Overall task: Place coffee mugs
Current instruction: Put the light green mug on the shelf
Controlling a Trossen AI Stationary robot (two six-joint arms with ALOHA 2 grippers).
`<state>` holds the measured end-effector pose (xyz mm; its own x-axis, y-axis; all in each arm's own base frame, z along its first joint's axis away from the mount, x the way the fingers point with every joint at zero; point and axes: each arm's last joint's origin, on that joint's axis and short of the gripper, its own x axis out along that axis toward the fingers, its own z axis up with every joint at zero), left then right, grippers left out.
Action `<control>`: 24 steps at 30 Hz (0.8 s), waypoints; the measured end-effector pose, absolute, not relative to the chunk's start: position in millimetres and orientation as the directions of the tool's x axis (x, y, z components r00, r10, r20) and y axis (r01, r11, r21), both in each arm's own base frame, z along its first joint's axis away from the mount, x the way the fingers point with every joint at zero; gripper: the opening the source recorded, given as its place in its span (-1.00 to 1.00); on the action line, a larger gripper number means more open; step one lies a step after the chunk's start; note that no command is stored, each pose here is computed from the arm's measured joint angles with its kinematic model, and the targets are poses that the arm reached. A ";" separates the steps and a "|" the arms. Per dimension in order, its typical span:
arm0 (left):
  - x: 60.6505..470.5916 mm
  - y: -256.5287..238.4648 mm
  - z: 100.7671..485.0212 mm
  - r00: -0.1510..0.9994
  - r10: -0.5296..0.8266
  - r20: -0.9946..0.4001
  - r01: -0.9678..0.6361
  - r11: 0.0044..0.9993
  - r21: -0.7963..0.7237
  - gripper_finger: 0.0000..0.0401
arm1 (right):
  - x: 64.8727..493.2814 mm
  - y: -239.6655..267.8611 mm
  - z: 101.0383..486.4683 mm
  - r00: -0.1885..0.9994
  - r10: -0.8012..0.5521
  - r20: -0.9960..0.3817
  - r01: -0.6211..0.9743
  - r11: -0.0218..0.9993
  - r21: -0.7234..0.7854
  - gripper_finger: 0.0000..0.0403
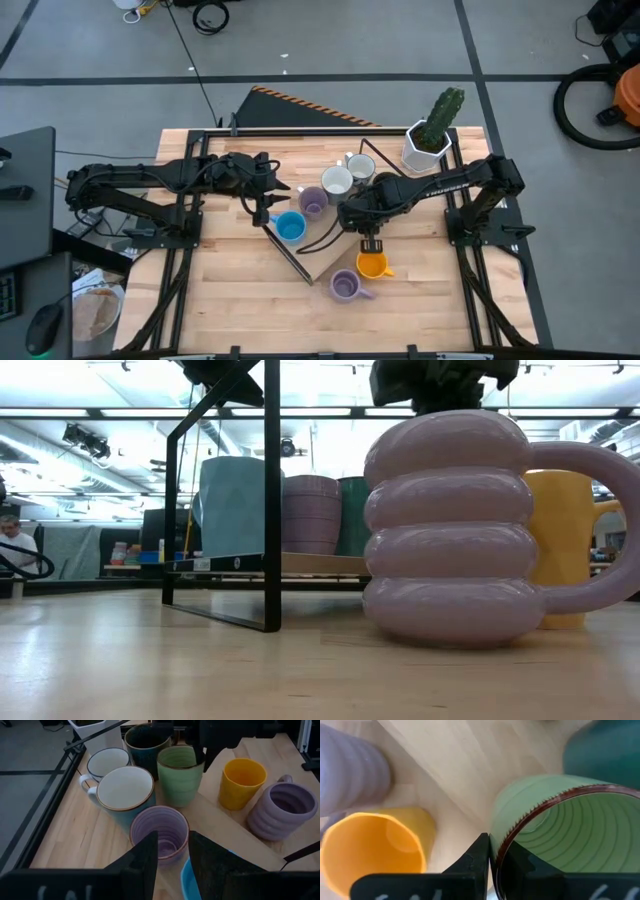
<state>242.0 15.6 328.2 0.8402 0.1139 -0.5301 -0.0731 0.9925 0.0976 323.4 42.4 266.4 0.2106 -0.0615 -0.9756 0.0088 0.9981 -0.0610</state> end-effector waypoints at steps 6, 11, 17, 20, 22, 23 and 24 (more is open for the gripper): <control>241.6 15.6 327.5 0.836 0.114 -0.537 -0.073 0.993 0.096 -0.42 | 323.6 40.9 266.6 0.216 -0.104 -0.971 0.011 0.994 -0.104 -0.74; 240.7 15.6 326.1 0.827 0.113 -0.551 -0.072 0.993 0.097 -0.42 | 323.6 39.9 266.5 0.214 -0.101 -0.971 0.025 0.995 -0.098 -0.66; 240.5 15.6 325.7 0.824 0.113 -0.555 -0.071 0.993 0.097 -0.42 | 324.0 39.5 266.7 0.220 -0.114 -0.969 0.028 0.993 -0.111 -0.59; 240.2 15.6 325.5 0.822 0.113 -0.558 -0.071 0.993 0.097 -0.42 | 324.8 39.6 262.5 0.232 -0.115 -0.966 0.030 0.993 -0.111 -0.53; 240.2 15.5 325.5 0.822 0.113 -0.558 -0.071 0.993 0.097 -0.42 | 323.4 39.1 257.9 0.220 -0.128 -0.967 0.028 0.992 -0.125 -0.48; 240.2 15.6 325.5 0.822 0.113 -0.558 -0.071 0.993 0.097 -0.42 | 322.4 38.8 256.0 0.212 -0.139 -0.967 0.028 0.990 -0.137 -0.45; 240.3 15.5 325.4 0.822 0.113 -0.558 -0.071 0.993 0.097 -0.42 | 321.8 38.2 254.2 0.208 -0.152 -0.966 0.030 0.988 -0.149 -0.43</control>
<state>240.3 15.5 325.4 0.8220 0.1131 -0.5582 -0.0706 0.9928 0.0972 321.8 38.2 254.2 0.2076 -0.1523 -0.9663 0.0303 0.9883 -0.1493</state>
